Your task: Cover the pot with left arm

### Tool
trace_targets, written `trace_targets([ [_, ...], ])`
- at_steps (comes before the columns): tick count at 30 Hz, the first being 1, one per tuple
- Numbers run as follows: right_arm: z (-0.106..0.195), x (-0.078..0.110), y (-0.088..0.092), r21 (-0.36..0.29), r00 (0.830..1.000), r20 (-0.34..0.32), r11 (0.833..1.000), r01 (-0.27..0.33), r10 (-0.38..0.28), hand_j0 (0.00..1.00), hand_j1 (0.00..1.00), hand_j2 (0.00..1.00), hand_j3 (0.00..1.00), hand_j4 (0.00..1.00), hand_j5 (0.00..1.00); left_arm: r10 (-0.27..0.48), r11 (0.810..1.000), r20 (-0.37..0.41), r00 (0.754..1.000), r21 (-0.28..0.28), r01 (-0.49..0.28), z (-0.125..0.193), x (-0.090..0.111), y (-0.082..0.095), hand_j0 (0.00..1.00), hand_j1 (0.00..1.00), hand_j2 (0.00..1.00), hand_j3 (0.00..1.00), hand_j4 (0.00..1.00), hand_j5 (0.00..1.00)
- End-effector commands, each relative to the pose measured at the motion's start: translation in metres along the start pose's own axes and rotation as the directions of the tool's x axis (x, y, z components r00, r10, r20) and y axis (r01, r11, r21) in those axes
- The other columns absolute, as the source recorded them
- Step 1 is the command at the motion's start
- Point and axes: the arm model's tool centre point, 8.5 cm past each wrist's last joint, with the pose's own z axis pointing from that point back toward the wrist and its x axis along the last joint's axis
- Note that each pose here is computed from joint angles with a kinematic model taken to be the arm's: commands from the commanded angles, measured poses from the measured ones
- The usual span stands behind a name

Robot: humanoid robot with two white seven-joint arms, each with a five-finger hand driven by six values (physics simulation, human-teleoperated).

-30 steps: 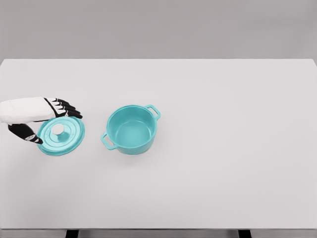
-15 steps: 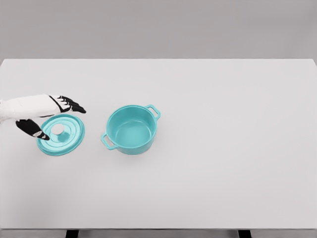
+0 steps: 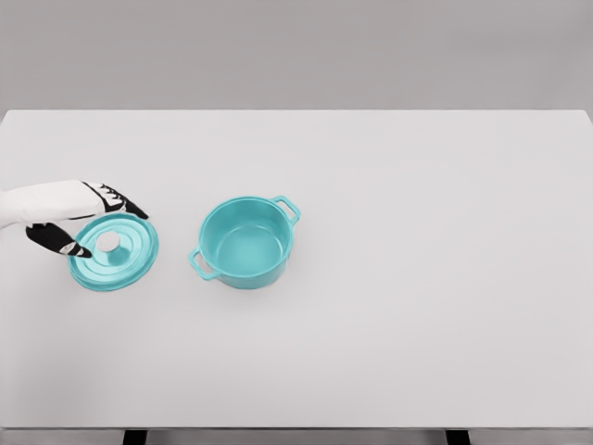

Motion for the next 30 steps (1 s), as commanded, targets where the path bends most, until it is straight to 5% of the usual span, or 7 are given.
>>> trace_targets([
  [1, 0.0, 0.0, 0.0, 0.0, 1.0, 0.001, 1.0, -0.001, 0.001, 1.0, 1.0, 1.0, 1.0, 1.0, 1.0, 0.005, 1.0, 0.001, 1.0, 0.004, -0.005, 0.0, 0.0, 0.001, 0.86, 0.86, 0.86, 0.86, 0.86, 0.86],
  [11, 0.0, 0.0, 0.0, 0.0, 1.0, 0.0, 1.0, 0.0, 0.0, 1.0, 1.0, 1.0, 1.0, 1.0, 1.0, 0.022, 1.0, -0.048, 0.999, -0.005, -0.022, 0.005, -0.015, -0.006, 0.86, 0.86, 0.86, 0.86, 0.86, 0.86],
  [30, 0.0, 0.001, 0.0, 0.0, 1.0, 0.002, 1.0, -0.002, 0.002, 1.0, 1.0, 1.0, 1.0, 1.0, 1.0, 0.034, 0.999, -0.026, 0.999, -0.012, -0.034, -0.007, -0.01, -0.02, 0.82, 0.82, 0.82, 0.82, 0.82, 0.82],
])
